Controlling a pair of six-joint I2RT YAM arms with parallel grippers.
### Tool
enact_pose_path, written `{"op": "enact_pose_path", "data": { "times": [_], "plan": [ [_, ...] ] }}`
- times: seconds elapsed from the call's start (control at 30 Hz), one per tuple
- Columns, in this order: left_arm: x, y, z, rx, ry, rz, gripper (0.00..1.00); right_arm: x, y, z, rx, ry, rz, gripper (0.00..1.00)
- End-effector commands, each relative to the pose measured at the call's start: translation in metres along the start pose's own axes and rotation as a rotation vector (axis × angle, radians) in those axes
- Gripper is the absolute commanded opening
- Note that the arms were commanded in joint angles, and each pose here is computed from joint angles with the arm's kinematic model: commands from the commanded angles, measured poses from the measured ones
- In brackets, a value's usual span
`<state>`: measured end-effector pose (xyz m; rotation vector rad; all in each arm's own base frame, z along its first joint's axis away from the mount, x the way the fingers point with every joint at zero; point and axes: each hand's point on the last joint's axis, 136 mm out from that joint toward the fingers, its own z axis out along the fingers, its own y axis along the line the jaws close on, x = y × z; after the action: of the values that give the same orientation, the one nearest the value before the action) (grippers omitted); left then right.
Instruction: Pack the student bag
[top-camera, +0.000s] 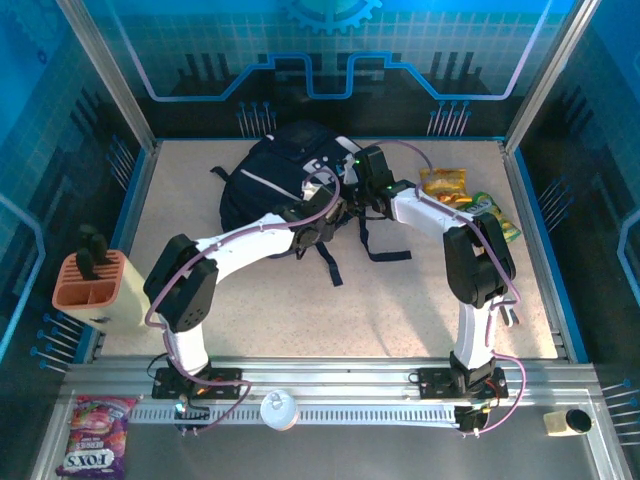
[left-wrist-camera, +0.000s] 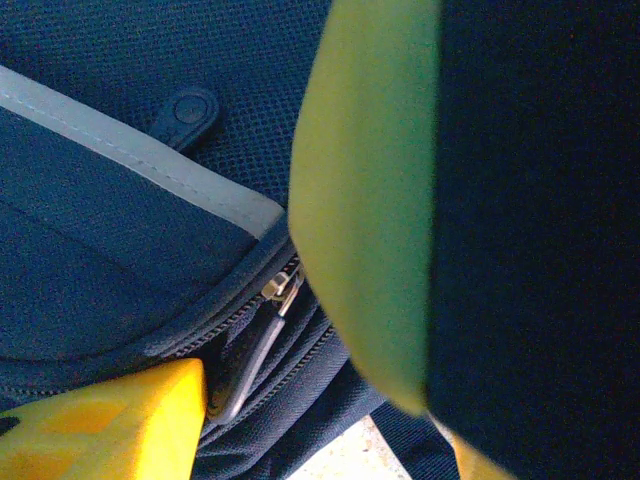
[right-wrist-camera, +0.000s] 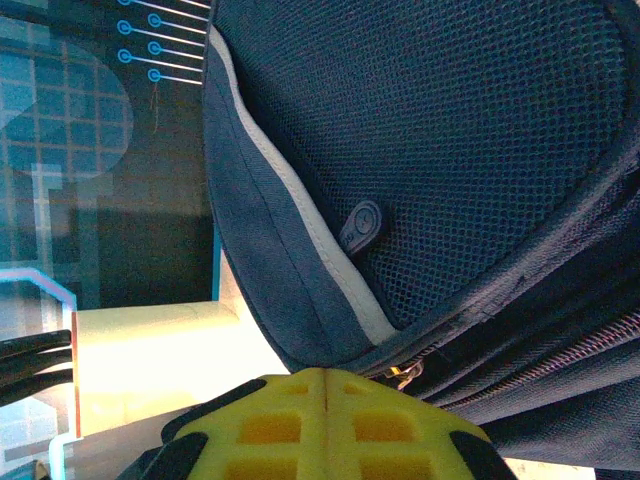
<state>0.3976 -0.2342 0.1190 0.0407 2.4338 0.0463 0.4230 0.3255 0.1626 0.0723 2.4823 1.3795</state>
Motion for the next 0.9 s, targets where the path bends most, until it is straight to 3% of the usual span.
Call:
{"op": "enact_pose_path", "data": {
  "times": [0.0,0.17,0.33,0.47,0.6,0.87],
  "plan": [
    [-0.019,0.002,0.002,0.011,-0.050,-0.050,0.62,-0.004,0.011,-0.010,-0.010,-0.026,-0.012,0.02],
    [-0.015,0.003,-0.005,0.174,-0.017,-0.175,0.57,-0.019,-0.017,-0.024,0.085,-0.114,0.035,0.06],
    [-0.012,0.023,-0.023,0.307,0.012,-0.333,0.58,-0.015,-0.037,-0.032,0.188,-0.139,0.032,0.22],
    [-0.010,0.057,-0.028,0.338,0.038,-0.517,0.58,-0.007,-0.044,-0.033,0.211,-0.145,0.040,0.31],
    [-0.009,0.083,-0.020,0.337,0.084,-0.726,0.57,-0.002,-0.041,-0.030,0.202,-0.146,0.049,0.33],
    [-0.019,0.086,0.012,0.321,0.156,-0.892,0.50,0.006,-0.035,-0.026,0.199,-0.135,0.050,0.35]
  ]
}}
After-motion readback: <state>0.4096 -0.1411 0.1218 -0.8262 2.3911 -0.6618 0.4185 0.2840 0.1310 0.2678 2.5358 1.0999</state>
